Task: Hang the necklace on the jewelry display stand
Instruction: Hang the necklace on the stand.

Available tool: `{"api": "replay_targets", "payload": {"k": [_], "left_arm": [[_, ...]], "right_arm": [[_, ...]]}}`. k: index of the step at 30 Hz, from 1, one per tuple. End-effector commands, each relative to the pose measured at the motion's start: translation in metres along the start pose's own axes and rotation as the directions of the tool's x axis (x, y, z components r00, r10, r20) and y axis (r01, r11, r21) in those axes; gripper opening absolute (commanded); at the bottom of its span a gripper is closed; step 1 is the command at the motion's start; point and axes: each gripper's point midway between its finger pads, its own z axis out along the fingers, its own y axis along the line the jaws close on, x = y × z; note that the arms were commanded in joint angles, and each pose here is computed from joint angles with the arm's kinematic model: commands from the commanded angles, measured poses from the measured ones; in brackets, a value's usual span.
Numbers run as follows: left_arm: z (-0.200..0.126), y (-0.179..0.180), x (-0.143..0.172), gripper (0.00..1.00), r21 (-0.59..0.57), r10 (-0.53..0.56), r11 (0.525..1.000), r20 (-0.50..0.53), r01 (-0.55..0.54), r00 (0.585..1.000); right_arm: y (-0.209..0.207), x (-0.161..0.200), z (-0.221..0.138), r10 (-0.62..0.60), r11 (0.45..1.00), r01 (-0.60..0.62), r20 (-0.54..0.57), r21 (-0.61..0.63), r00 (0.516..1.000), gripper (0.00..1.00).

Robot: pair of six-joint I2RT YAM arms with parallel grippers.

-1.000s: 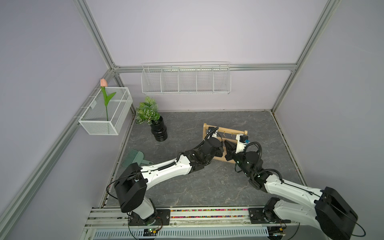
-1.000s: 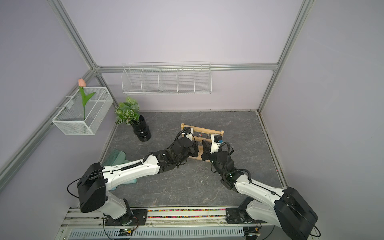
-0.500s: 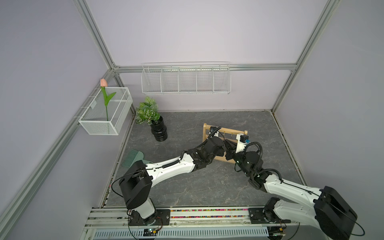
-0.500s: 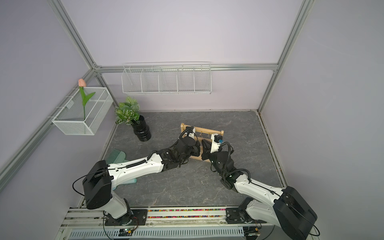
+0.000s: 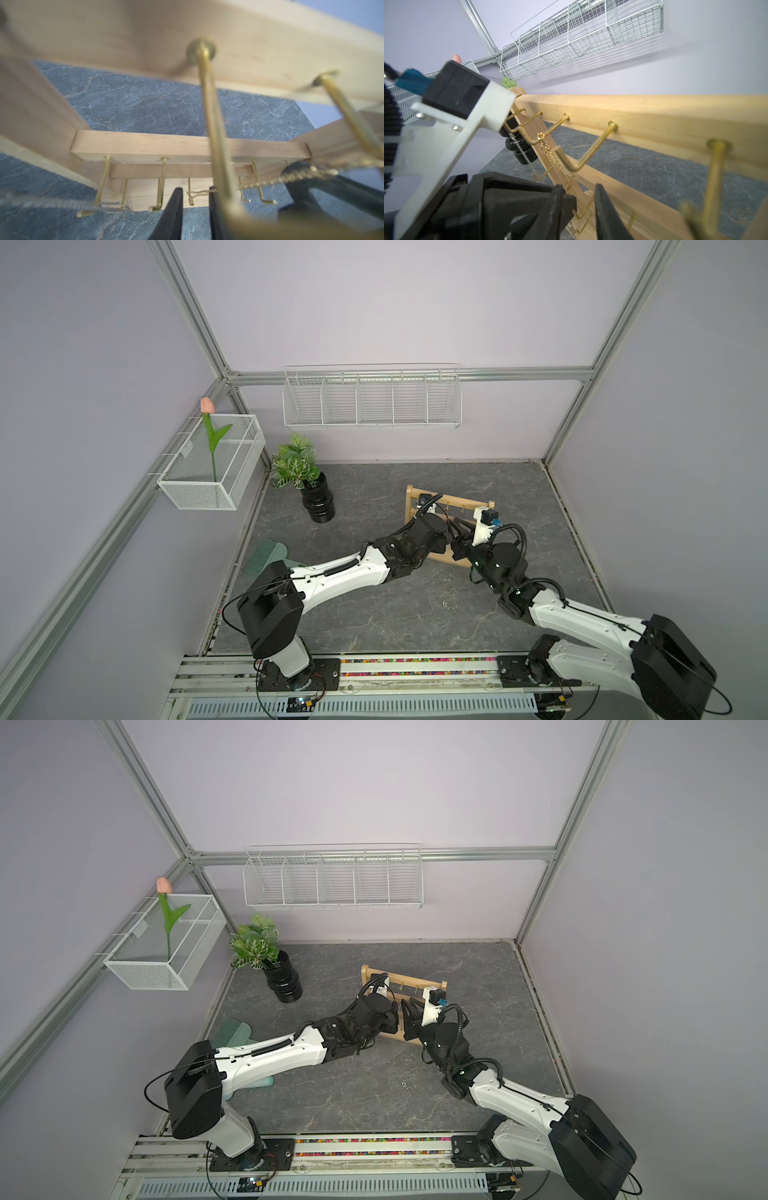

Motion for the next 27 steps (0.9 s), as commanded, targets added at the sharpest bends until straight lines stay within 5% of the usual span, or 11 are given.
{"api": "replay_targets", "payload": {"k": [1, 18, 23, 27], "left_arm": [[-0.016, -0.008, -0.012, 0.32, 0.04, -0.024, 0.999, 0.024, 0.023, 0.999], [-0.058, -0.024, -0.005, 0.4, 0.093, -0.016, 0.996, -0.003, 0.016, 1.0], [-0.071, -0.025, 0.02, 0.4, 0.087, 0.036, 0.996, -0.079, -0.029, 0.996], [-0.077, -0.006, 0.065, 0.41, 0.074, 0.046, 0.997, -0.203, -0.032, 0.978]], "right_arm": [[0.002, -0.012, -0.007, 0.002, 1.0, -0.002, 0.026, -0.007, 1.0, 0.34], [-0.011, -0.008, -0.044, -0.002, 0.999, 0.006, -0.086, 0.047, 0.996, 0.5], [-0.016, 0.013, -0.06, -0.012, 0.997, 0.032, -0.256, 0.074, 0.967, 0.51], [-0.028, 0.043, -0.082, 0.008, 0.989, 0.061, -0.452, 0.137, 0.892, 0.52]]}}
